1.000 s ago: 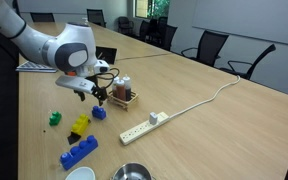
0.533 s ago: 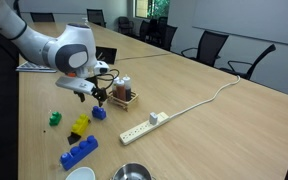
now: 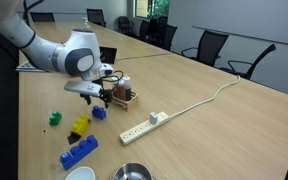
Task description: Put the small blue block on the yellow block
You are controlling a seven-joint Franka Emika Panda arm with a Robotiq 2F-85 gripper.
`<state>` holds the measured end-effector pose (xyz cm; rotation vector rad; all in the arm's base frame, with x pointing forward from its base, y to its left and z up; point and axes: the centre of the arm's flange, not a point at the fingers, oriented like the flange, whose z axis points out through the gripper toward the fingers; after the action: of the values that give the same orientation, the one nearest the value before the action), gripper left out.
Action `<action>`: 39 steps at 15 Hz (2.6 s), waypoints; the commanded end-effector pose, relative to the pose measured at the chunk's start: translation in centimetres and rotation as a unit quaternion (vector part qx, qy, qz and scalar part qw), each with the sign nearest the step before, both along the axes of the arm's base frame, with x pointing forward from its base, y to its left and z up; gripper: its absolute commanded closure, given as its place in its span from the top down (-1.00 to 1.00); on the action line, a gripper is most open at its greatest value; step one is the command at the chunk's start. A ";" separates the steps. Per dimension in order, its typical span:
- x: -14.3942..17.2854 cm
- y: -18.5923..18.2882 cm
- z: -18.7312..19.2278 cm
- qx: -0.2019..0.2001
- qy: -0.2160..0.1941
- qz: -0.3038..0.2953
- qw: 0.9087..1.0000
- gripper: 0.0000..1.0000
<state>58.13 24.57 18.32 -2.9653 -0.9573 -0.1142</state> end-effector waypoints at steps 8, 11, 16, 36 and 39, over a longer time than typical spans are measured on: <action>1.6 0.8 -1.9 0.003 0.004 -0.006 1.000 1.00; 1.6 0.7 -1.8 0.005 0.004 -0.014 1.000 1.00; 1.4 0.6 -2.1 0.004 0.014 -0.031 0.999 1.00; 0.8 0.7 -2.5 -0.008 0.014 -0.062 0.998 -0.13; 0.7 0.8 -1.2 -0.003 0.008 -0.083 0.997 -0.13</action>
<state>59.08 25.27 15.63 -3.0114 -0.7625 -0.0795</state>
